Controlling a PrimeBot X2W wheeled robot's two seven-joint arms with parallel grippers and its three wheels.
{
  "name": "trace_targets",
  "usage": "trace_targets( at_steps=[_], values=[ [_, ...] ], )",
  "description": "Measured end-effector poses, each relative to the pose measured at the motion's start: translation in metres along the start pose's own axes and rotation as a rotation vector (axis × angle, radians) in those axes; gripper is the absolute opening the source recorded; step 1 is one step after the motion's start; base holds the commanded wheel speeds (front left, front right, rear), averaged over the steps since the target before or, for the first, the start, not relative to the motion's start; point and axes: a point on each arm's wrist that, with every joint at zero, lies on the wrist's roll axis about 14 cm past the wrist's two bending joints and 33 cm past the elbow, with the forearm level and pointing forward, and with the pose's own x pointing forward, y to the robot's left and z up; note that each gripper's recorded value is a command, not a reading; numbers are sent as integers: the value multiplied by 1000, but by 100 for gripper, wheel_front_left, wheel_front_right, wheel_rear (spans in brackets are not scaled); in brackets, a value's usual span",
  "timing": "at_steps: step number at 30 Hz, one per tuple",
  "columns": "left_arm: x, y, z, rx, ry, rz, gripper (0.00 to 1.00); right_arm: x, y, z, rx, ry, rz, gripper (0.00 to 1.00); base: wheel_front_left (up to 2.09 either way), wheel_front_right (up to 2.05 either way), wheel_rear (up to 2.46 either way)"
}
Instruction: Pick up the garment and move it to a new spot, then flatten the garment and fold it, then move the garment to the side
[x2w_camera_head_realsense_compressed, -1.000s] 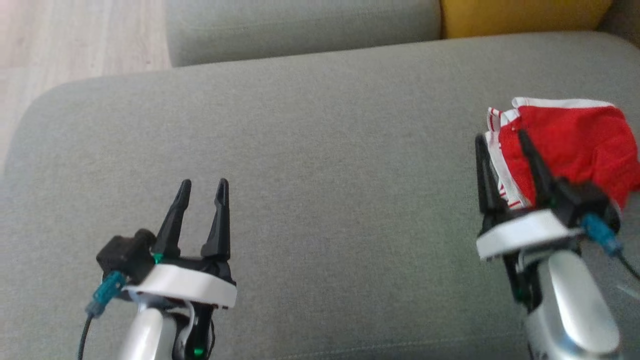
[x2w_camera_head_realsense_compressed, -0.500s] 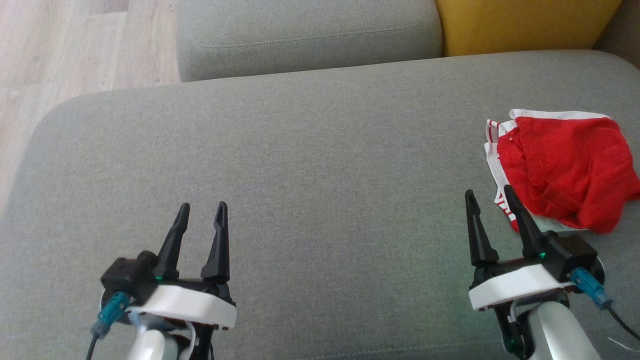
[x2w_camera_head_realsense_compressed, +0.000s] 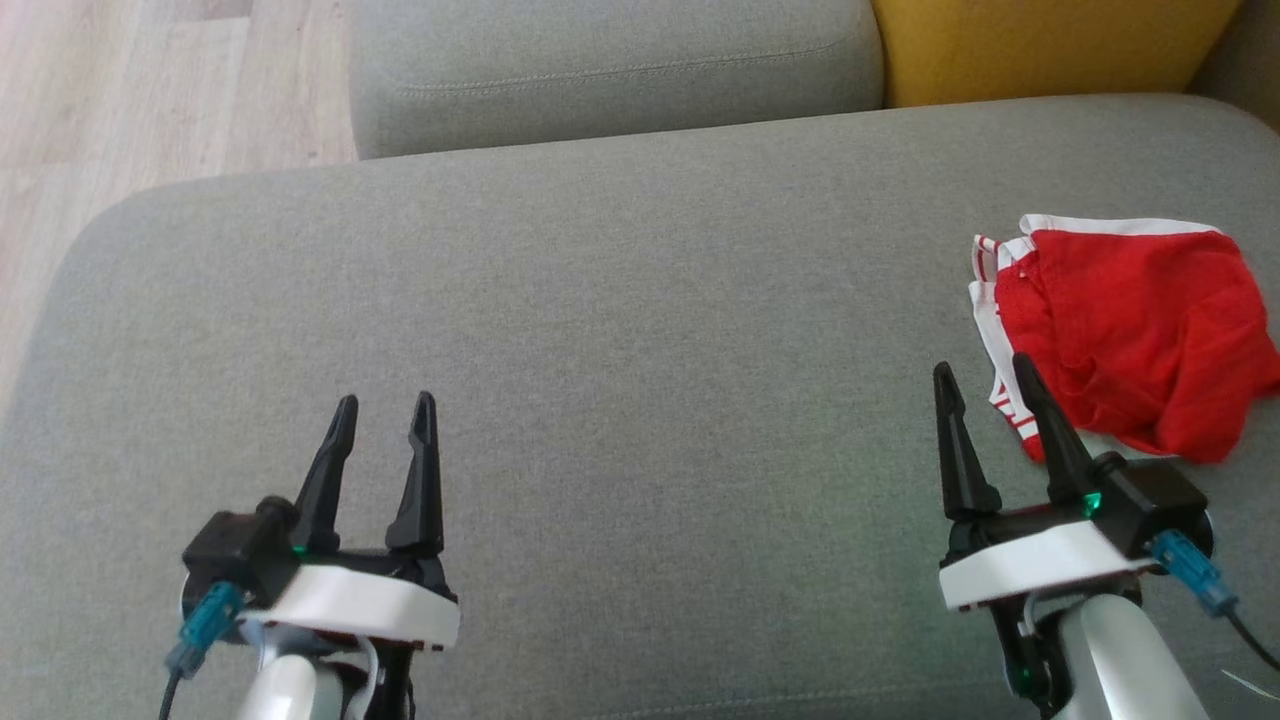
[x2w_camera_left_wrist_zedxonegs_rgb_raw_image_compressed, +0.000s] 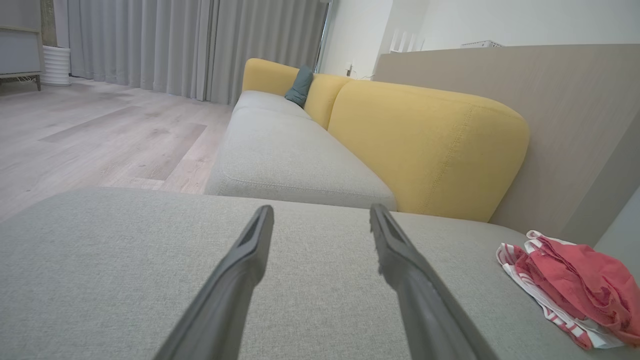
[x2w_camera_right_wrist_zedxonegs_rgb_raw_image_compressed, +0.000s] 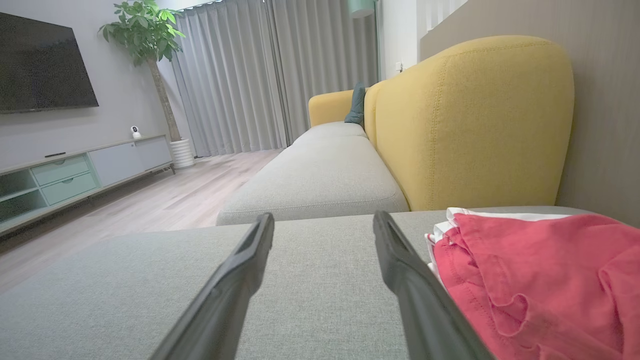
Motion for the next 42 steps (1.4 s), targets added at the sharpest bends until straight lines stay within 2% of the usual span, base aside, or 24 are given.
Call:
trace_targets(
  at_steps=[11, 12, 19, 42],
  values=[
    [-5, 3, -9, -50, 28, 12, 100, 0, 1, 0, 7, 0, 2, 100, 0, 0, 0],
    [-5, 3, -9, -57, 26, 13, 0, 0, 1, 0, 8, 1, 2, 0, 0, 0, 0],
    [-28, 12, -48, -87, 161, 63, 0, -24, -4, -43, 51, 135, -34, 0, 0, 0, 0],
    [-28, 30, -51, -303, 179, 155, 0, -23, -15, -44, 304, 140, -116, 0, 0, 0, 0]
  ],
)
